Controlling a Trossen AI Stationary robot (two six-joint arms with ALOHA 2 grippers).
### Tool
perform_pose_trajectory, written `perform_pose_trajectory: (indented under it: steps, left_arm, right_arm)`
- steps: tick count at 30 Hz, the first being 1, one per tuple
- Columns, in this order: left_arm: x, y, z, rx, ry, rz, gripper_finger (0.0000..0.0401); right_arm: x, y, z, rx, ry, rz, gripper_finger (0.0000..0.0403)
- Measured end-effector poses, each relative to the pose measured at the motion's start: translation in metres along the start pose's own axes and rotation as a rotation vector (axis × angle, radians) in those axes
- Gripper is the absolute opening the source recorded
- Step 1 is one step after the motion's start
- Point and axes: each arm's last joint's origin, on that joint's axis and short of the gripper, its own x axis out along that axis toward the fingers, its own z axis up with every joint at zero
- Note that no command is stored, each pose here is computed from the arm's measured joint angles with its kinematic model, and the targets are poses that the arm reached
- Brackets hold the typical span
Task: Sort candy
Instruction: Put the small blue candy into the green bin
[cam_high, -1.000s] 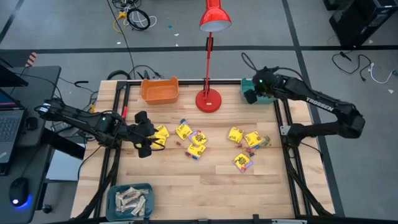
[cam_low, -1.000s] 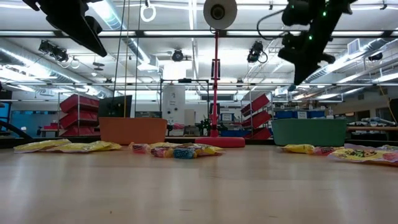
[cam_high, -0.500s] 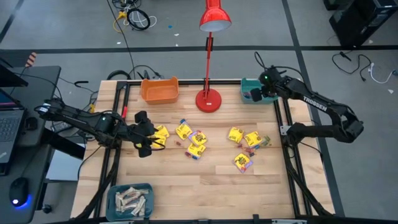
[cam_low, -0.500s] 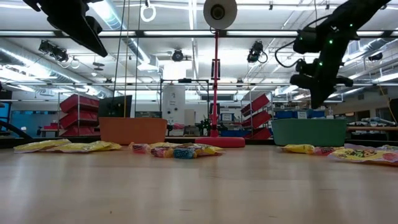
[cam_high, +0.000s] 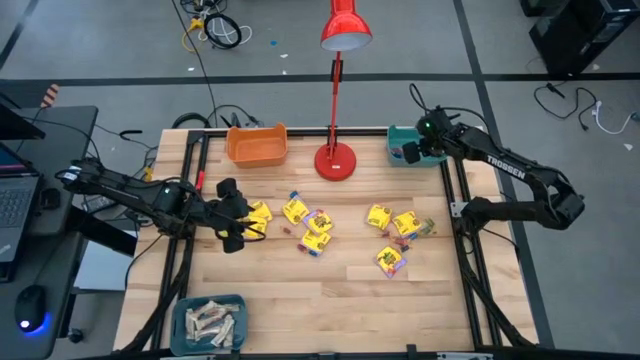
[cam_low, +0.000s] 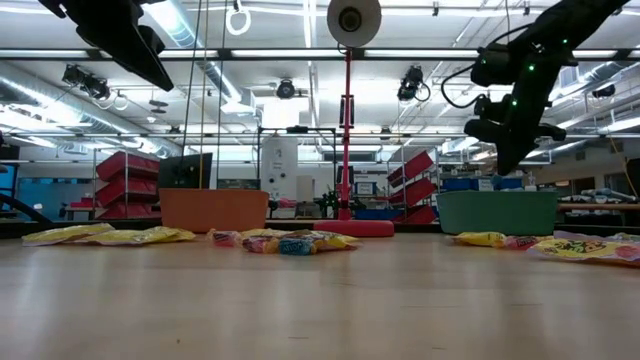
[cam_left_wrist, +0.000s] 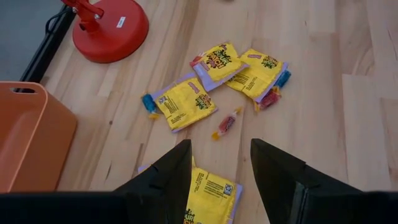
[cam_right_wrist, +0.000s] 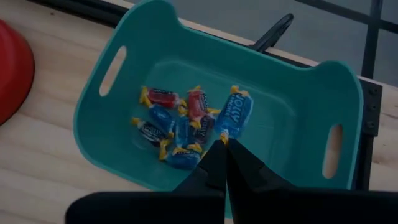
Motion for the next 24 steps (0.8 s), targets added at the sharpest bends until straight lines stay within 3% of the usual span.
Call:
perform_pose_trajectory:
  steps: [5,16,24]
  left_arm:
    - [0.0,0.0,0.0,0.0,0.0,0.0,0.0168]
    - [0.0,0.0,0.0,0.0,0.0,0.001,0.0168]
    - [0.0,0.0,0.0,0.0,0.0,0.001,0.0168]
  right_arm:
    - [0.001,0.001,-0.003,0.006,0.047,0.041,0.0]
    - [0.033,0.008,-0.007,-0.013,0.2,-0.009,0.0]
    - [0.045,0.011,-0.008,-0.023,0.232,-0.02,0.0]
